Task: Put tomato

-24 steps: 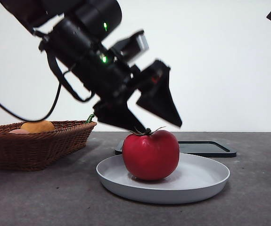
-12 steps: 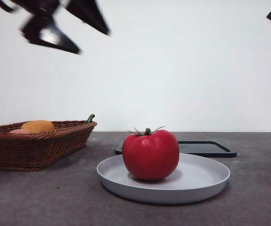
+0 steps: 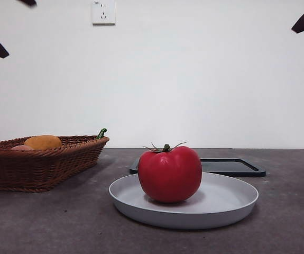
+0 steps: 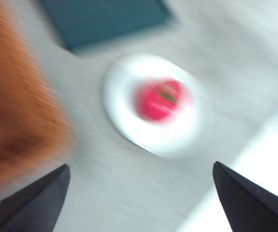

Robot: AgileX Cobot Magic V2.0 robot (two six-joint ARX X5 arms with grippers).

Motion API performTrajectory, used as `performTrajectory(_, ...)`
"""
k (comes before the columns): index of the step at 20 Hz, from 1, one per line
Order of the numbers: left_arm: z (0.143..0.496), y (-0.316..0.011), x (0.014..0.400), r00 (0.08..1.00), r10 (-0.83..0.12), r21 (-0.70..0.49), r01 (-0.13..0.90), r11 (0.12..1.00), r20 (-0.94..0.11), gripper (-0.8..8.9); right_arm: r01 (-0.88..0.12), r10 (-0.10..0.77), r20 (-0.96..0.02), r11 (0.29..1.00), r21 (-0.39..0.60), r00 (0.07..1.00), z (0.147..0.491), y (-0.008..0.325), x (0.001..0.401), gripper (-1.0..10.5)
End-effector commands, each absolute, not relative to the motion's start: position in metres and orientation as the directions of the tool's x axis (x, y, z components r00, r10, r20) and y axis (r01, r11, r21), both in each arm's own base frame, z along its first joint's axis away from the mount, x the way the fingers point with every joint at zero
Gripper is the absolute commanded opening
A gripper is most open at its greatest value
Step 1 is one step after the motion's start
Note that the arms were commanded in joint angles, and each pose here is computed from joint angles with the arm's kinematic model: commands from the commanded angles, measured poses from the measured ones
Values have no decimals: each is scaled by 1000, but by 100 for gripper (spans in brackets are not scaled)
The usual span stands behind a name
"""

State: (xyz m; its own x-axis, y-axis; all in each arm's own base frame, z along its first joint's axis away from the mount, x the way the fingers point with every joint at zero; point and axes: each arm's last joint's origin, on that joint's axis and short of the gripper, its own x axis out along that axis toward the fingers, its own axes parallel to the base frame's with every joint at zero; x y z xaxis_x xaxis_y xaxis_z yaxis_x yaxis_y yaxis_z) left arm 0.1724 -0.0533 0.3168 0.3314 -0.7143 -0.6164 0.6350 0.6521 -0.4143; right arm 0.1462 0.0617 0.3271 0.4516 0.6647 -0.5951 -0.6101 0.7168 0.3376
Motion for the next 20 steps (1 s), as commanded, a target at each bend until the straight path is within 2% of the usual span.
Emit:
performTrajectory(1,323,-58,168,276,-762,-437,684,584,-585,468,-618,666,-594,713,331,451,330,64,151,404)
performTrajectory(10,323,-60,166,268,-766,-430,699,572,-584,468,-637,680,-613,689,346,403,324,74,158,404)
performTrajectory(15,324,-60,166,274,-768,-424,703,571,-579,468,-700,710,-615,630,335,344,315,101,173,405)
performTrajectory(20,324,-60,166,274,-768,-424,703,571,-579,468,-714,659,-673,645,274,337,290,136,199,437)
